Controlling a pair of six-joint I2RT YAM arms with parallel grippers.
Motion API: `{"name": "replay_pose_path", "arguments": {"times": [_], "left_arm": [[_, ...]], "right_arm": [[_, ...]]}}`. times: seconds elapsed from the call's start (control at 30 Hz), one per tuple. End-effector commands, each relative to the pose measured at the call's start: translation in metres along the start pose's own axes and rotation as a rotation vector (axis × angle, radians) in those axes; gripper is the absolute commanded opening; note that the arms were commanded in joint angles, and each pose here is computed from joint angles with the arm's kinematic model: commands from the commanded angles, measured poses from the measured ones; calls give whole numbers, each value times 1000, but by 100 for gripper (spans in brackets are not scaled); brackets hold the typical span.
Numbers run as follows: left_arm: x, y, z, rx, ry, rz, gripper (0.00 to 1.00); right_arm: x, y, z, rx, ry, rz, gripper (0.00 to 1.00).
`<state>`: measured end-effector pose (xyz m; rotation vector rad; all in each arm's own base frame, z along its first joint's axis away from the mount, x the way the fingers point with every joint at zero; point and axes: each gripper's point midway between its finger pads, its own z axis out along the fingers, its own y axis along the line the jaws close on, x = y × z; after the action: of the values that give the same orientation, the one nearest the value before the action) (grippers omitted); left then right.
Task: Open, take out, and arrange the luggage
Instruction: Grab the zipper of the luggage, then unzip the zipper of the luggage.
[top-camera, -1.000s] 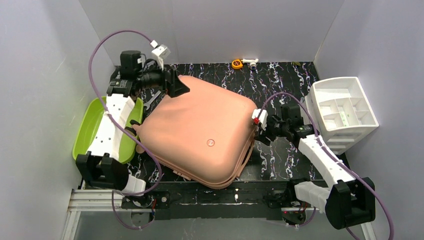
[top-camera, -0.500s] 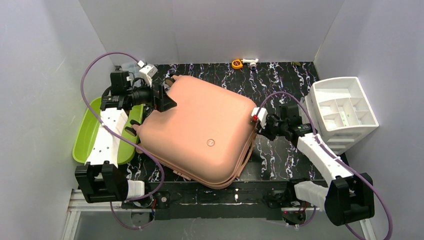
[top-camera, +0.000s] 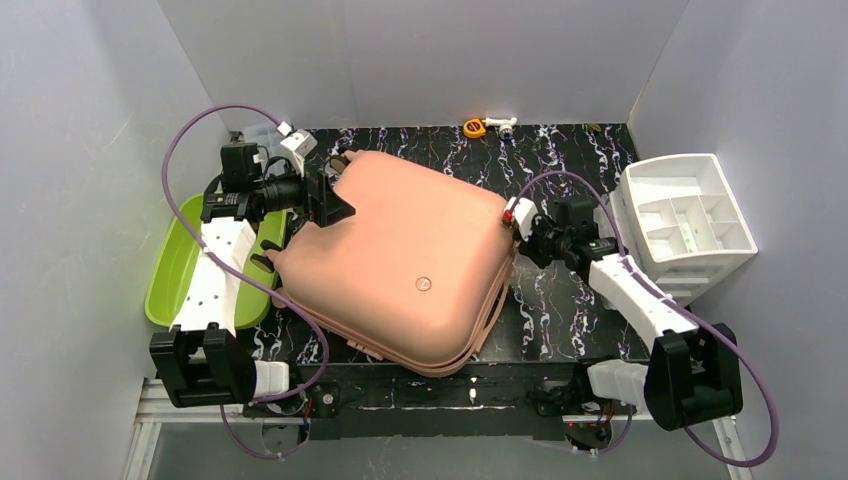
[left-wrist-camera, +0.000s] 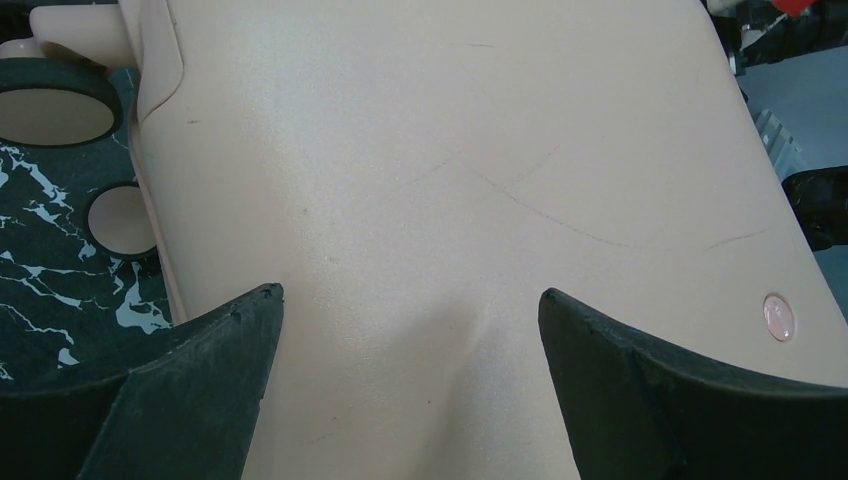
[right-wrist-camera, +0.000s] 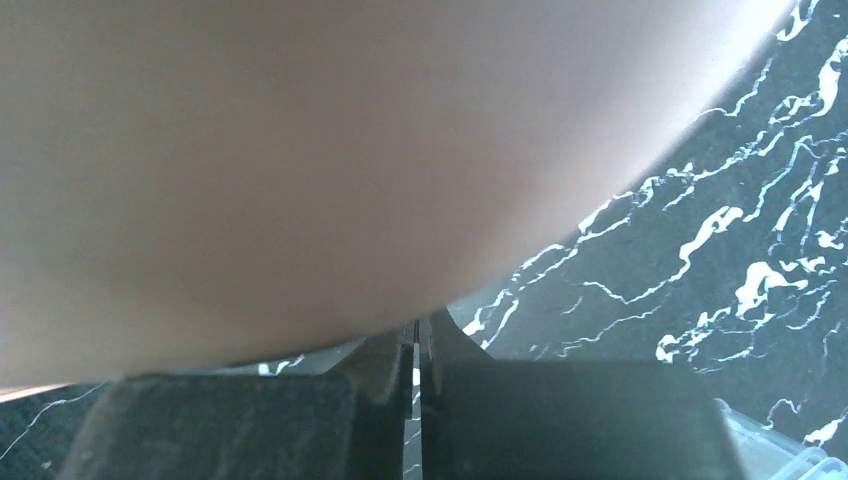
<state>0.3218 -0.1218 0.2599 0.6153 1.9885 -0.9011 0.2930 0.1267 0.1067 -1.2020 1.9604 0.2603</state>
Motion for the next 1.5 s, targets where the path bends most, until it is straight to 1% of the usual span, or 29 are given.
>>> {"name": "replay_pose_path", "arguments": {"times": [0.0,0.2,0.33,0.43,0.5,0.6,0.67,0.87,0.97,1.0,1.1,1.2,1.3,1.37,1.47], "left_arm": [[16,-8,3,66,38,-39,98],[20,-6,4,65,56,-36,98],[26,1,6,42,76,-27,98],[29,21,6,-60,92,-11,98],[20,42,6,-159,68,-5,98],[8,70,7,-278,42,-43,98],[1,82,12,-304,37,-79,98],[-21,108,42,-246,59,-215,98],[-25,130,55,-271,71,-287,98],[-21,141,62,-287,86,-317,98],[-17,166,69,-380,95,-386,98],[-12,183,73,-475,111,-429,98],[-7,187,75,-517,133,-396,98],[-6,177,87,-504,148,-383,98],[-4,174,95,-502,176,-384,98]], "right_arm": [[-29,-56,8,163,-38,-16,1],[-47,-76,21,199,-102,-41,1],[-55,-78,30,181,-143,-57,1],[-59,-69,33,131,-171,-53,1],[-58,-62,32,115,-189,-54,1],[-56,-59,29,115,-199,-56,1],[-55,-61,27,120,-199,-51,1],[-55,-70,22,148,-211,-19,1],[-55,-73,21,149,-215,-12,1],[-56,-73,21,145,-218,-10,1],[-56,-73,22,134,-220,-3,1],[-55,-71,22,129,-222,0,1],[-54,-70,22,127,-224,0,1],[-55,-70,21,125,-229,-1,1],[-57,-71,22,126,-235,-6,1]]}}
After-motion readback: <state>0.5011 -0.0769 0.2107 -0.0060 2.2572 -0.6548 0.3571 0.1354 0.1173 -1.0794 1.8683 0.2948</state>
